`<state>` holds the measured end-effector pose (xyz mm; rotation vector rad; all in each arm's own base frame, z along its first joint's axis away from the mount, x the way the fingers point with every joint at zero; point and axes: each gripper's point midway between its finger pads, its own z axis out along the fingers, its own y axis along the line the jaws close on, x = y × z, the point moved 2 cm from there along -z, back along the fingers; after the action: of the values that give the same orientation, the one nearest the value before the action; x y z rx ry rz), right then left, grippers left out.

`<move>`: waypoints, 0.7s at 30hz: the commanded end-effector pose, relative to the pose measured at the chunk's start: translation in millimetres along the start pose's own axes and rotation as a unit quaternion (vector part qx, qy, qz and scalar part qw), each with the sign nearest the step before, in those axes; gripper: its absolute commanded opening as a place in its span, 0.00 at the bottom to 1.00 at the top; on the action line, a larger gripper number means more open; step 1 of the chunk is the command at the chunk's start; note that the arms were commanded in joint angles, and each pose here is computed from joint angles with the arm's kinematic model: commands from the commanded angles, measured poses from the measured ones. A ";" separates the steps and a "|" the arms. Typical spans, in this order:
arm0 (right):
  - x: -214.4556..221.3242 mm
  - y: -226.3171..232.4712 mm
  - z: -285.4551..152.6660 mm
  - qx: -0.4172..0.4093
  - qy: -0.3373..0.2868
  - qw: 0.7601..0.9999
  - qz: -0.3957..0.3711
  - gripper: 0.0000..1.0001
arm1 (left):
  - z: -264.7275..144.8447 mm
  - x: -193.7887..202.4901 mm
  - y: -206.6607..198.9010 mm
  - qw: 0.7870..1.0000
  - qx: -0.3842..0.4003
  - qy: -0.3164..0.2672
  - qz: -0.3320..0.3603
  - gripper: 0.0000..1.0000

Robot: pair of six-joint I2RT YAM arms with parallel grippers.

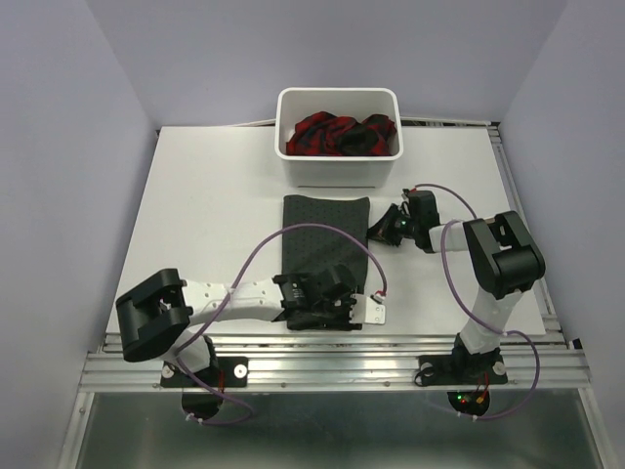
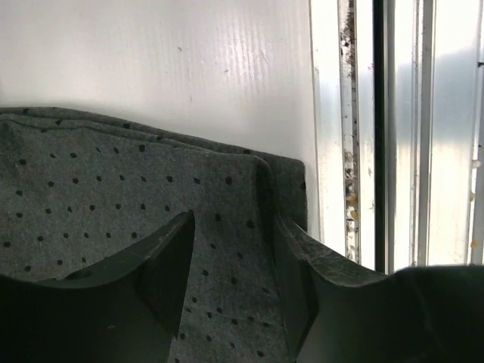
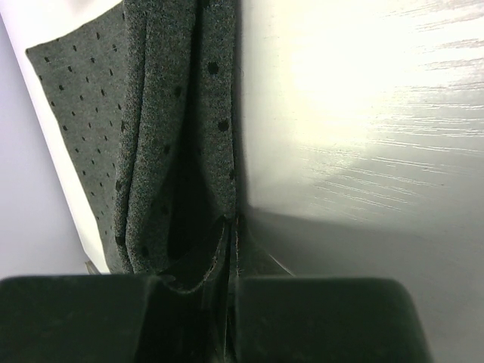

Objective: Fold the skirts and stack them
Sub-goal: Fold the skirt

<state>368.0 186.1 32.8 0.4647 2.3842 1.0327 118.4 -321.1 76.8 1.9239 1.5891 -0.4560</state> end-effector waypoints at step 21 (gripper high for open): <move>4.0 -28.7 2.7 0.052 0.000 0.999 0.003 0.01 | -3.2 26.7 -0.4 0.997 -0.052 0.035 0.033 0.61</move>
<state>368.0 185.5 32.5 0.4670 2.3851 1.0313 118.1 -296.7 58.1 1.9673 1.5682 -0.3153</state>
